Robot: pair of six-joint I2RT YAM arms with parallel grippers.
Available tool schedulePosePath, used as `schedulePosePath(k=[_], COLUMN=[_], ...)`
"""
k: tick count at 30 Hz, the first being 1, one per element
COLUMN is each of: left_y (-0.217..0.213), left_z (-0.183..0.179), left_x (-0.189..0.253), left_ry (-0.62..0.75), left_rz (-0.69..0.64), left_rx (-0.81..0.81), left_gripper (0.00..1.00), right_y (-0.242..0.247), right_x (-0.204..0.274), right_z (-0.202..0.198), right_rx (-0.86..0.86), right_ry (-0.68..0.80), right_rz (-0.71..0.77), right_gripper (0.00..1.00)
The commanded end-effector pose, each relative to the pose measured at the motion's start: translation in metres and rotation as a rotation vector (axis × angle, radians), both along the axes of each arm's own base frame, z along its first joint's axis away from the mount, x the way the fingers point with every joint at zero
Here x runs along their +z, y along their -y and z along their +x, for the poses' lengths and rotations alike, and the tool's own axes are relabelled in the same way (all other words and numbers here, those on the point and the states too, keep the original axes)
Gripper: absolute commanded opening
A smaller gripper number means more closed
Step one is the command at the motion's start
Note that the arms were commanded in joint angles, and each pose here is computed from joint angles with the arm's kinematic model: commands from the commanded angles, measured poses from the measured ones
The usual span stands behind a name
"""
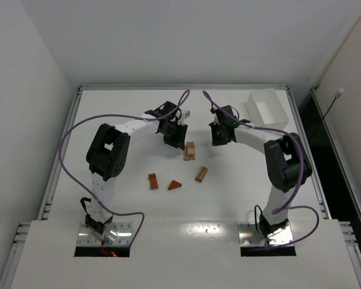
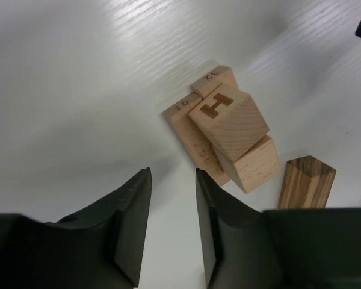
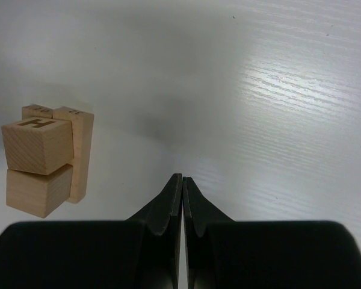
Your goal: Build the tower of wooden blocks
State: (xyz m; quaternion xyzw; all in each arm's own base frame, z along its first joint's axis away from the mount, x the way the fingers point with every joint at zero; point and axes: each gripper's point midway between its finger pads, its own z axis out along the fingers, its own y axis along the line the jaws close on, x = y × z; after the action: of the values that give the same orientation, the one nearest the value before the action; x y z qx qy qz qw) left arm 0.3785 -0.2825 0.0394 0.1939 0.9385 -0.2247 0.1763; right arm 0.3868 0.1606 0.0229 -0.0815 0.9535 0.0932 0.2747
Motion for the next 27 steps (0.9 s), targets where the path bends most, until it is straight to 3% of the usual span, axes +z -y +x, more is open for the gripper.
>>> schedulePosePath(k=[1,2,3,5,14,17,21,23,26,27], left_y=[-0.002,-0.004,-0.007,-0.012,-0.027,-0.037,-0.060,-0.074,-0.090,-0.097], left_z=[0.000,0.000,-0.005,-0.005,0.000,0.008,0.005,0.001,0.001,0.004], left_x=[0.030,0.032,0.030,0.038,0.036,0.041,0.042,0.042,0.040,0.044], left_ry=[0.081,0.095,0.086,0.118,0.116,0.130,0.128,0.128,0.131,0.140], left_rz=[-0.010,-0.007,-0.002,0.006,0.027,0.030,0.034,0.035,0.053,0.049], left_rx=[0.001,0.007,0.007,0.021,0.049,0.078,0.121,0.147,0.184,0.202], left_gripper=[0.31,0.26,0.15,0.08,0.05,0.05,0.24,0.45,0.73,0.78], right_y=[-0.005,-0.005,-0.007,-0.011,-0.031,-0.028,-0.031,-0.035,-0.043,-0.039], right_x=[0.018,0.018,0.022,0.026,0.031,0.040,0.056,0.068,0.074,0.077], right_z=[0.013,0.013,0.016,0.021,0.040,0.037,0.005,-0.024,-0.077,-0.086], right_rx=[-0.018,-0.025,-0.035,-0.036,-0.012,0.028,0.286,0.439,0.809,0.949], right_ry=[0.062,0.060,0.067,0.071,0.092,0.111,0.128,0.122,0.101,0.155], right_rz=[0.042,0.046,0.057,0.076,0.106,0.081,0.088,0.136,0.199,0.161], right_gripper=[0.00,0.00,0.00,0.00,0.00,0.12,0.41,0.46,0.52,0.55])
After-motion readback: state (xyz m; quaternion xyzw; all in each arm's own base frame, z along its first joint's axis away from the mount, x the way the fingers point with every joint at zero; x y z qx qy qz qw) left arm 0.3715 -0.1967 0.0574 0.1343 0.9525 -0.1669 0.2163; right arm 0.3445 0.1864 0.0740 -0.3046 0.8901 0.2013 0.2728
